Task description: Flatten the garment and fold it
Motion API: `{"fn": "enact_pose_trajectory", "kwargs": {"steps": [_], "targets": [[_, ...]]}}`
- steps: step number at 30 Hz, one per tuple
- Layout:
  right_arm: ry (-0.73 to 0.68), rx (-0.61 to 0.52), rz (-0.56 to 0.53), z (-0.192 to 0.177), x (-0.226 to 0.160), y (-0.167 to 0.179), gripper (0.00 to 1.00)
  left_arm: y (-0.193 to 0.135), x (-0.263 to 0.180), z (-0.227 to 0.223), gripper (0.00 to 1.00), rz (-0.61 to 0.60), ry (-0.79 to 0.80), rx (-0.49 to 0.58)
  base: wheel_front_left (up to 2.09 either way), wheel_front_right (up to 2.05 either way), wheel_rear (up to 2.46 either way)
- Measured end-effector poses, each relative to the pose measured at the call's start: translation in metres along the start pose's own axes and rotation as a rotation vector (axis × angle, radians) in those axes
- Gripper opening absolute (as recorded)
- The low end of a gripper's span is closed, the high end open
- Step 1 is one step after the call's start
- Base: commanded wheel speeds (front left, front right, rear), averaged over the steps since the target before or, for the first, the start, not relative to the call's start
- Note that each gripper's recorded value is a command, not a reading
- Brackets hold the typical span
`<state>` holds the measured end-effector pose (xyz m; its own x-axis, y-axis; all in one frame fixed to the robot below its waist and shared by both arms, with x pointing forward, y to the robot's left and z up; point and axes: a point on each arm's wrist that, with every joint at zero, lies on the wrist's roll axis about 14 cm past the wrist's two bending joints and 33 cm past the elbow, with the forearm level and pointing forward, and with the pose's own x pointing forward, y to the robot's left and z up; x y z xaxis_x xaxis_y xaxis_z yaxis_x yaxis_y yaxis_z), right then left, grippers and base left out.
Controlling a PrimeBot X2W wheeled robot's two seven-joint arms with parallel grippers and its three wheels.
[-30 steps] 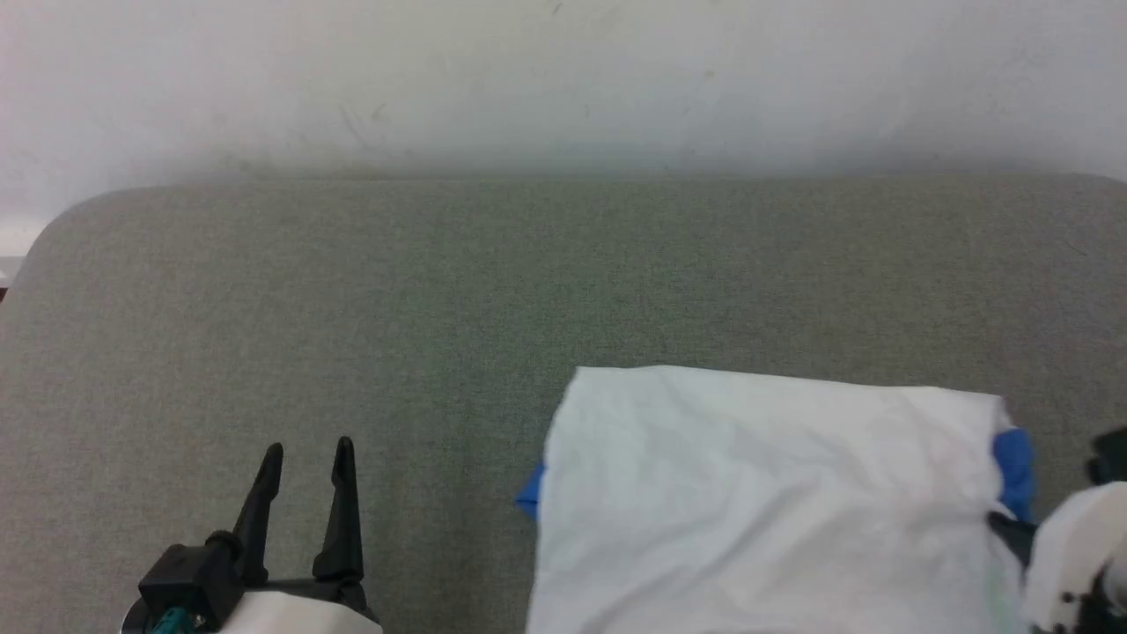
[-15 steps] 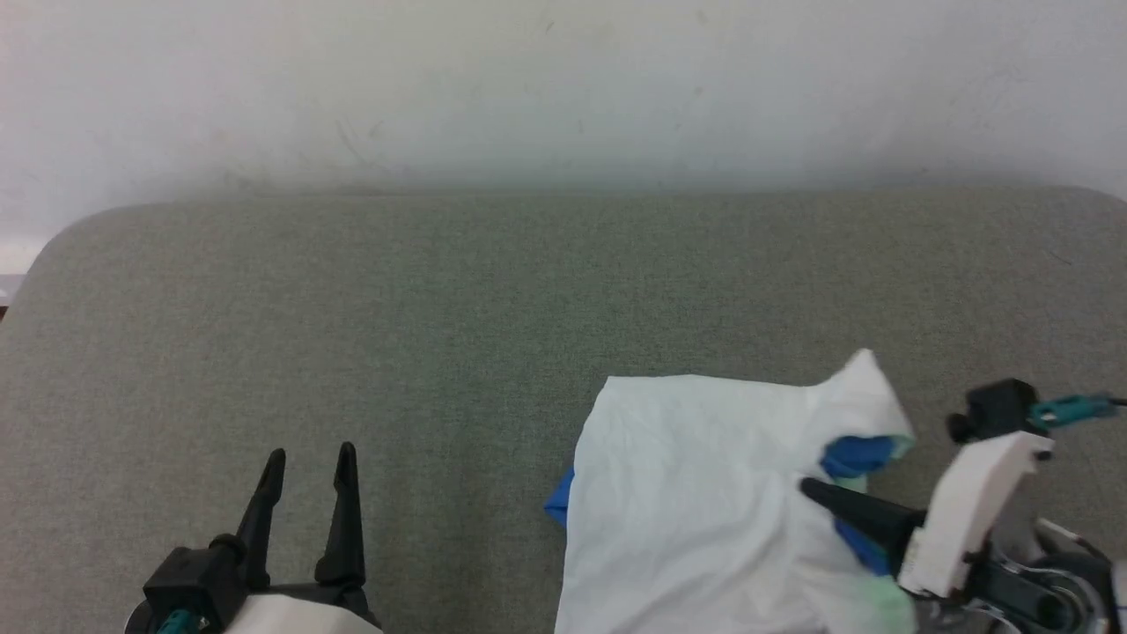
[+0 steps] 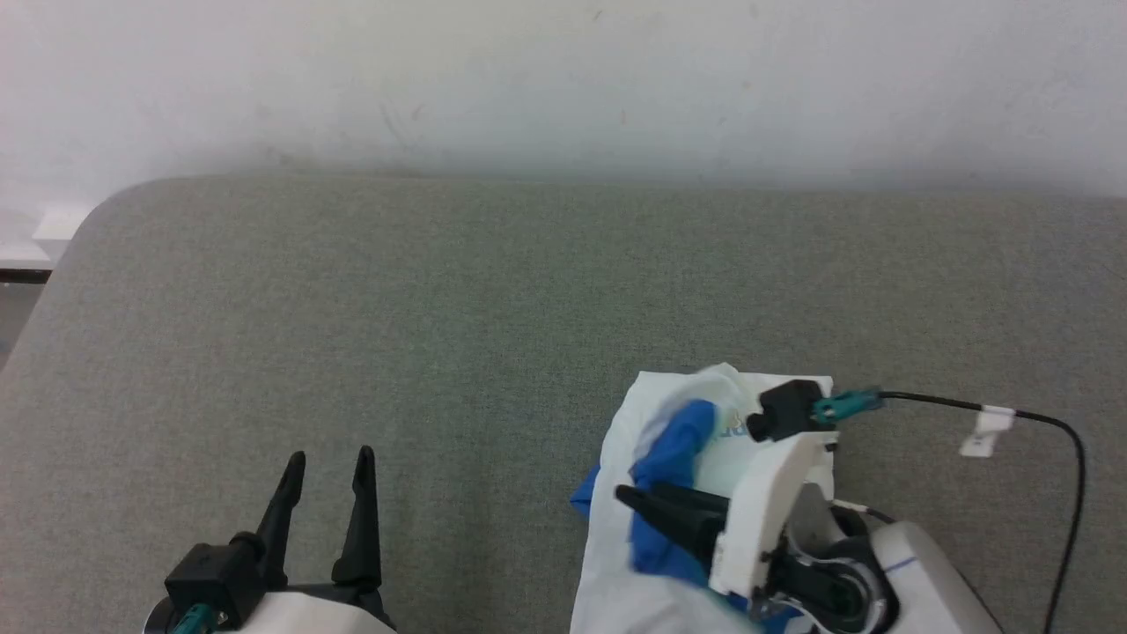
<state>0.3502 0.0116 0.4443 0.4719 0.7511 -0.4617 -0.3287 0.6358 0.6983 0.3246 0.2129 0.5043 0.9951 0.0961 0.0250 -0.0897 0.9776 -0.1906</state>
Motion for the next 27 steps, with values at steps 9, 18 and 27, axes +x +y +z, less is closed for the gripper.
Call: {"fn": "enact_pose_trajectory", "kwargs": {"steps": [9,18,27], "targets": [[-0.095,-0.277,0.113,0.024,0.015,0.053,1.0,0.002,0.002,-0.007,1.0,0.011,0.022,-0.003,0.0,0.0,0.0],[-0.522,-0.765,-0.125,0.112,-0.053,0.023,1.0,-0.003,0.007,-0.004,1.0,-0.011,0.007,-0.003,0.0,0.0,0.0],[-0.743,-0.769,-0.451,0.129,-0.146,-0.037,1.0,-0.007,0.013,0.001,1.0,-0.022,-0.011,-0.003,0.0,0.0,0.0]]}}
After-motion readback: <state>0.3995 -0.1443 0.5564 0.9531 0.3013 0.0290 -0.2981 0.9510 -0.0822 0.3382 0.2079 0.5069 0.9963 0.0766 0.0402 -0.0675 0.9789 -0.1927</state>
